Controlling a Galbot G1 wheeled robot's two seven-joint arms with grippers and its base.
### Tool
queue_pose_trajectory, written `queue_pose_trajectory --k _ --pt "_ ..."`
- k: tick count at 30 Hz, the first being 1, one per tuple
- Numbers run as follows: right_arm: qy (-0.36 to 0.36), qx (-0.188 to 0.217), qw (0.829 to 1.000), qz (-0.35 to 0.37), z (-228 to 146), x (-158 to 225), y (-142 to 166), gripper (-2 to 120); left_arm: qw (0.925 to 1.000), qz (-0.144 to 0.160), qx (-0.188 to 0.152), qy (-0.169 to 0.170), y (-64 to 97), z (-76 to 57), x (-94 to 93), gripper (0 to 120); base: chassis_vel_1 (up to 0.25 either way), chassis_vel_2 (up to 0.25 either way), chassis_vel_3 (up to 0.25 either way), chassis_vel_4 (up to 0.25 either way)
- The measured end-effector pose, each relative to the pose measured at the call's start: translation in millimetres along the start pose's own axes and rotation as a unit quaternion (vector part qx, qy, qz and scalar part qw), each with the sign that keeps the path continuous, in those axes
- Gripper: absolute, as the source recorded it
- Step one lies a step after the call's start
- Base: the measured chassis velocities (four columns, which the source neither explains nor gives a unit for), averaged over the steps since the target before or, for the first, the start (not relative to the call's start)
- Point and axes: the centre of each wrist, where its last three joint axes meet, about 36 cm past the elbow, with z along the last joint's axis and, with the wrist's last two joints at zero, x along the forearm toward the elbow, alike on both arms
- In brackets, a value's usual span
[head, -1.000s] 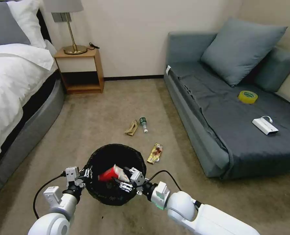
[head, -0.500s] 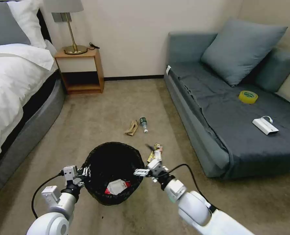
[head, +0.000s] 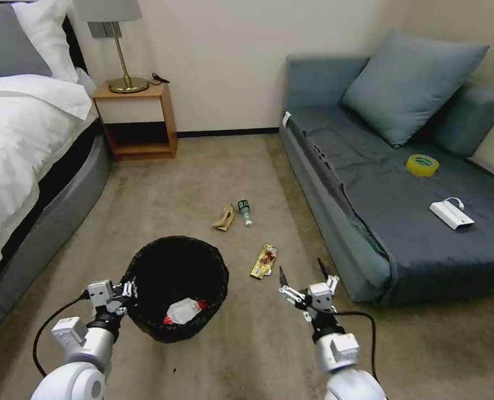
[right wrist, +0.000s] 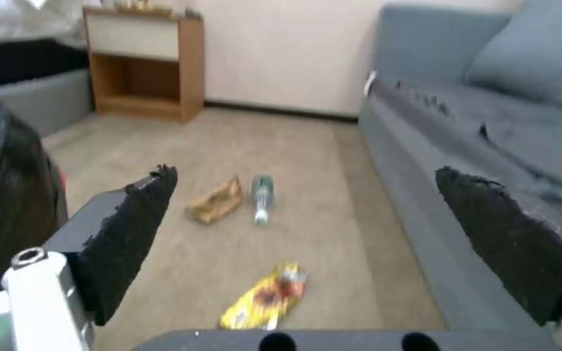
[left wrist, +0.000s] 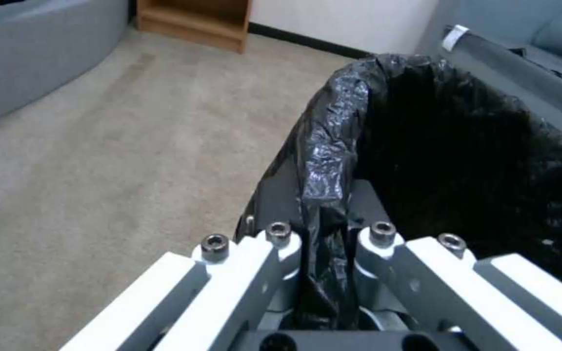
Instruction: Pick up the trash bin, then pick up the garbage on the floor and place it into the trash bin.
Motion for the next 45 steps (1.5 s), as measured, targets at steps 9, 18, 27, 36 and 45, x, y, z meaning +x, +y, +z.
queue_pose_trajectory --k 9,18,27,36,45 --pt "0.011 0.002 0.999 -0.03 5.7 12.5 6.9 100 0.9998 -0.016 0.003 -0.006 9.8 -5.9 9.7 5 0.0 0.0 0.0 0.0" --pt "0.007 -0.008 0.999 -0.033 8.2 6.8 16.2 100 0.9994 -0.034 0.001 -0.01 28.5 -12.6 19.9 5 0.0 0.0 0.0 0.0" --pt "0.011 -0.015 0.999 -0.028 4.4 6.9 20.6 100 0.9991 -0.038 0.0 -0.016 35.3 -17.4 21.0 5 0.0 0.0 0.0 0.0" --pt "0.013 -0.014 0.999 -0.028 0.7 10.0 20.1 100 0.9987 -0.045 -0.002 -0.025 41.0 -22.2 17.9 5 0.0 0.0 0.0 0.0" --pt "0.018 -0.011 0.999 -0.037 0.0 10.1 21.1 100 0.9983 -0.052 -0.002 -0.026 45.0 -24.0 20.0 5 0.0 0.0 0.0 0.0"
